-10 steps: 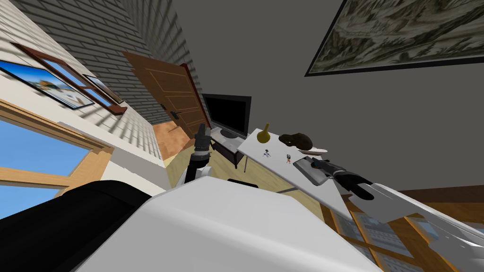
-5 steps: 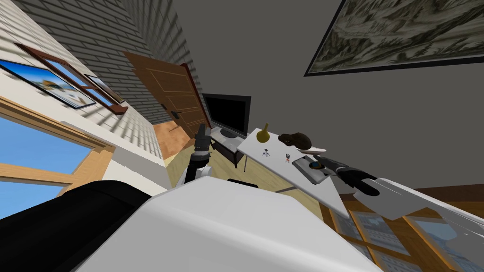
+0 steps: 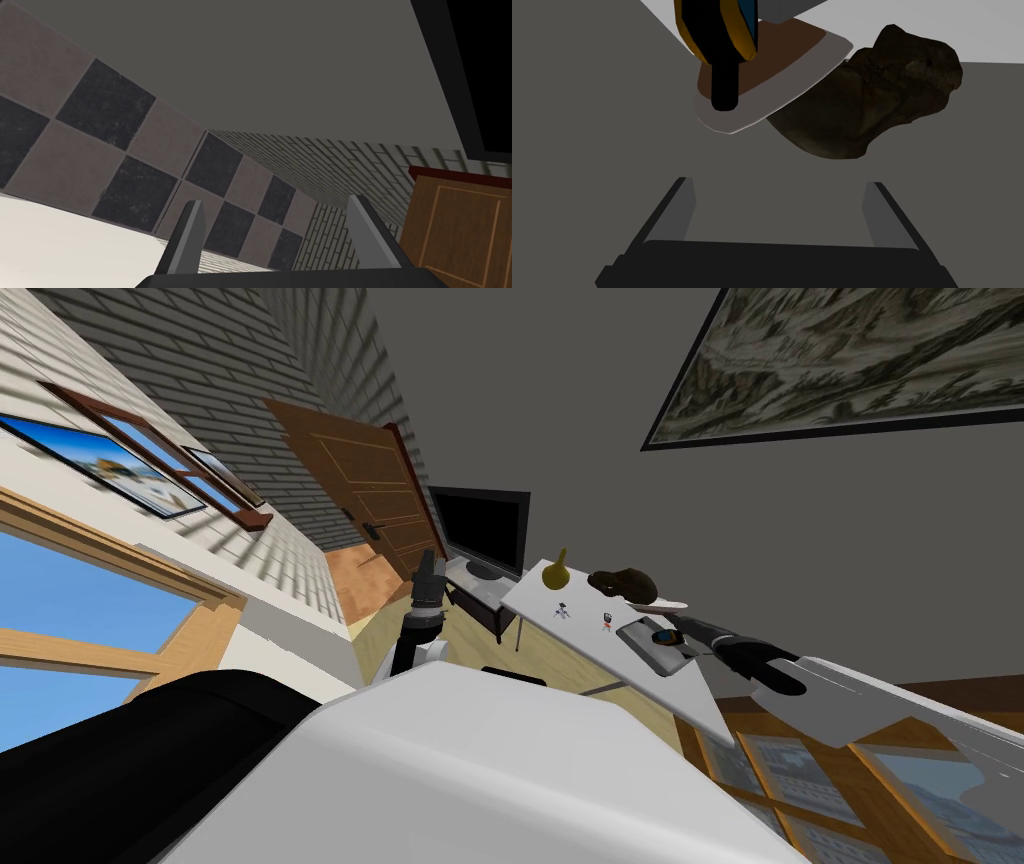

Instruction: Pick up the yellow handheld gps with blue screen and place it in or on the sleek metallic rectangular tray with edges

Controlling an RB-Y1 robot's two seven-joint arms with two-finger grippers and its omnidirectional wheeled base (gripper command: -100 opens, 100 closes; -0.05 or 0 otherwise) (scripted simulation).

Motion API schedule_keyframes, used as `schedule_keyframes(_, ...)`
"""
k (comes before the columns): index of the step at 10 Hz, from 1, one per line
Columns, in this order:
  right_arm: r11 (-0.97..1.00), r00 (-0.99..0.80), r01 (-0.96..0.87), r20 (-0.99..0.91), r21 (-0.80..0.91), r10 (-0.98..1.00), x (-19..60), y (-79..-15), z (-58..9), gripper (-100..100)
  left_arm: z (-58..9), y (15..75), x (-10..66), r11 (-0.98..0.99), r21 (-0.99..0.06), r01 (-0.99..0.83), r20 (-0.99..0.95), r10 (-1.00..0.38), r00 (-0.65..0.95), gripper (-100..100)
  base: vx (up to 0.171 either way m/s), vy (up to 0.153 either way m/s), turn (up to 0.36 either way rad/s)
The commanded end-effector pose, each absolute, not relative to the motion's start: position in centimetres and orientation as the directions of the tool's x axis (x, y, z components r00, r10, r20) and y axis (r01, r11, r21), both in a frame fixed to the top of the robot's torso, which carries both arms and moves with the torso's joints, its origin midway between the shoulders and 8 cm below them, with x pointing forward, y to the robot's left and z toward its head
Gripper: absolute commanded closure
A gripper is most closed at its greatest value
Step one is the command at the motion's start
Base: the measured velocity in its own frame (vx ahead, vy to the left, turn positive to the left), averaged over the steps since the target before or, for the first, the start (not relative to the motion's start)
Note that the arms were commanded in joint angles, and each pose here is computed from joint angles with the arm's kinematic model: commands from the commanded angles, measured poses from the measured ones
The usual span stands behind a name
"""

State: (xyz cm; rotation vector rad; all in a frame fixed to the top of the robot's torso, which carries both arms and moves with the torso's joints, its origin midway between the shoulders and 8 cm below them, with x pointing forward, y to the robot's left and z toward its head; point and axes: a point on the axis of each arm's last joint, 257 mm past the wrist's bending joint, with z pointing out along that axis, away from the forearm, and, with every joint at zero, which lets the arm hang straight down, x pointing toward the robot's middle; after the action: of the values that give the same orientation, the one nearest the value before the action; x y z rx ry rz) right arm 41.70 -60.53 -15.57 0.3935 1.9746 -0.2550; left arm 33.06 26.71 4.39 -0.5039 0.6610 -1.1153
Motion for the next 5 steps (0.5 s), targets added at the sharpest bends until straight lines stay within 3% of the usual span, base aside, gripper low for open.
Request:
schedule_keyframes(1, 0.923, -0.389, 0.385, -0.907, -0.003, 0.159, 41.70, -60.53, -15.57, 0, 4.39, 26.71, 33.06, 0.364, -0.669, 0.648, -0.229, -0.930, 0.287, 0, 0.000, 0.000, 0.000)
schedule_keyframes(5, 0.923, -0.389, 0.385, -0.907, -0.003, 0.160, 41.70, -60.53, -15.57, 0, 4.39, 26.71, 33.06, 0.364, -0.669, 0.648, -0.229, -0.930, 0.287, 0, 0.000, 0.000, 0.000)
